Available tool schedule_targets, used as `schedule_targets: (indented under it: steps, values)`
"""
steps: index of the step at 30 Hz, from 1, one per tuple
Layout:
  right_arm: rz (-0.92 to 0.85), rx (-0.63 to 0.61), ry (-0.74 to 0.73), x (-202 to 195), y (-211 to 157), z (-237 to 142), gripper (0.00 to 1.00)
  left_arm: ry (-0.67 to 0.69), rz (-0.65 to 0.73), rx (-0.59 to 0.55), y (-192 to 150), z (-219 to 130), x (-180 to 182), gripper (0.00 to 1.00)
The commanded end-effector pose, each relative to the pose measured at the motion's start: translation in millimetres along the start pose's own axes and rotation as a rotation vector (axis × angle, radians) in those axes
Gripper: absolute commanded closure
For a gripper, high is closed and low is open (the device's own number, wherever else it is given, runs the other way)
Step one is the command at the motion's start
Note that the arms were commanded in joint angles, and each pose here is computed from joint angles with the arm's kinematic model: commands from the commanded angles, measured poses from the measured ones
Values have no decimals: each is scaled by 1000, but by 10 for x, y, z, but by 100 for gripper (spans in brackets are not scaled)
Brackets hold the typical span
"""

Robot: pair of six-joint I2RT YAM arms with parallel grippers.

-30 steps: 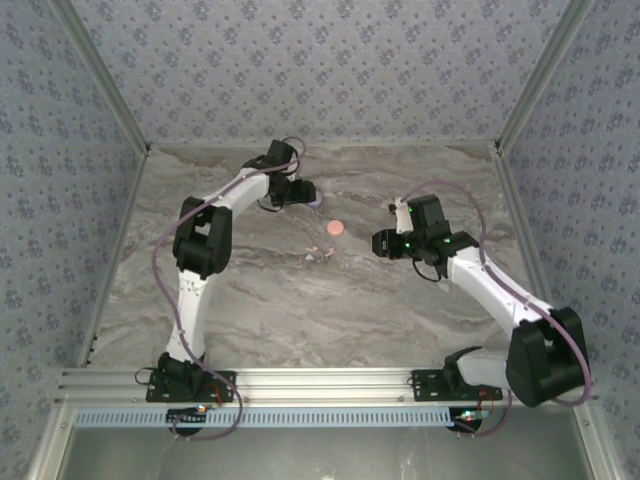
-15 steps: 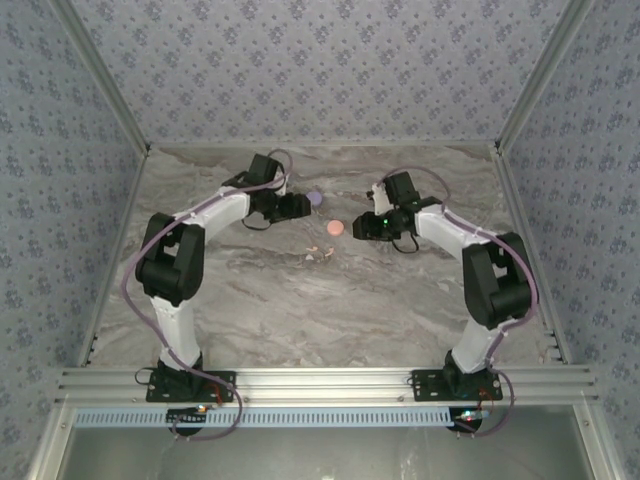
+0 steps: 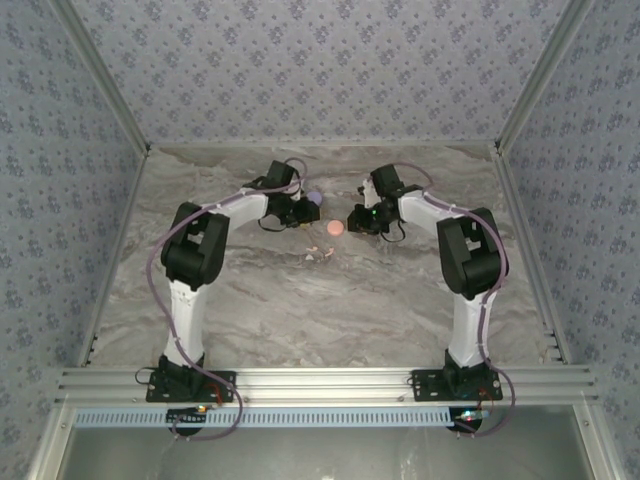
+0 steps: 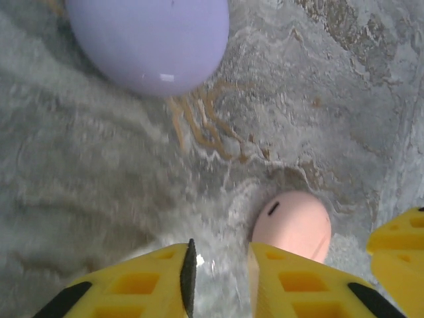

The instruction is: Insert the wireless bluetooth earbuds into the charging case

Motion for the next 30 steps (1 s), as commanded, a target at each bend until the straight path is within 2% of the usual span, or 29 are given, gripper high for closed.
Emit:
schedule_targets:
  steps: [1, 4, 7, 30]
  values:
    - [33, 21, -41, 3, 23, 64, 80, -16, 8, 20, 67, 72, -90, 77]
    - [47, 28, -58, -2, 45, 131, 82, 4, 6, 44, 80, 170, -75, 84]
    - [52, 37, -71, 2, 66, 195, 83, 16, 2, 59, 79, 230, -51, 86]
    - [11, 63, -138, 65, 236, 434, 83, 31, 31, 153, -405, 239, -211, 87]
Point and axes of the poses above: each hand's point on the last joint's axis, 136 mm out from that joint toward the fingers, its own z axis out along the fingers, its own x axis along the line the jaws close on, y = z × x, the point moved 6 cm from there along -z, back along the fingers, and after that the axes turned 10 degrees about z, right-handed, at the moved point
